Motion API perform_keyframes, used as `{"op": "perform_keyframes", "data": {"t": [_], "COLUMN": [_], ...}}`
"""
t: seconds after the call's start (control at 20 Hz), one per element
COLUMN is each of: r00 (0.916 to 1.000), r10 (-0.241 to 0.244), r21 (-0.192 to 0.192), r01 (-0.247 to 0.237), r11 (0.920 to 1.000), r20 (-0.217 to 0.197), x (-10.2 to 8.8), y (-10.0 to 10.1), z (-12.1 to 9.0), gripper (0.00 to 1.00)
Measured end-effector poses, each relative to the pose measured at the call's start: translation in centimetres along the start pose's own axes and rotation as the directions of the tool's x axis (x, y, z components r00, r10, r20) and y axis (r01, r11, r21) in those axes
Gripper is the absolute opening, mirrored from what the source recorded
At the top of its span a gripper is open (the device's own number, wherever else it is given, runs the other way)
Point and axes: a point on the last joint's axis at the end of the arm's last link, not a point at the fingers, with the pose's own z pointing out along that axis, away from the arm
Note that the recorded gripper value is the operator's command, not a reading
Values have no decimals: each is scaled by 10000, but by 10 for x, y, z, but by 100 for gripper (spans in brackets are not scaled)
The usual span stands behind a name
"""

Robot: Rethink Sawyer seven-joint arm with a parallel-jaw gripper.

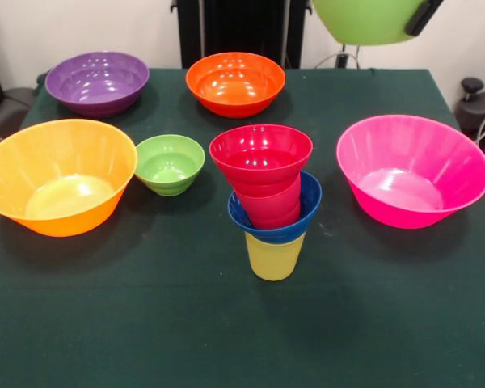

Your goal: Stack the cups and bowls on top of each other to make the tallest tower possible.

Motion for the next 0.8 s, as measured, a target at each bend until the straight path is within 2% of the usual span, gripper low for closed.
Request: {"op": "perform_keyframes", "data": {"t": [0.4,0.6,0.8], "r00": [9997,9990,9978], "r10": [-1,129,500], "r21": [513,714,781], "r01": [14,-99,-465], "r11": [9987,9974,9959], "r20": [-260,-417,-440], "x": [-24,-44,-90], "y": [17,21,23], "z": [-11,-15,-12], "gripper": [0,0,0]}}
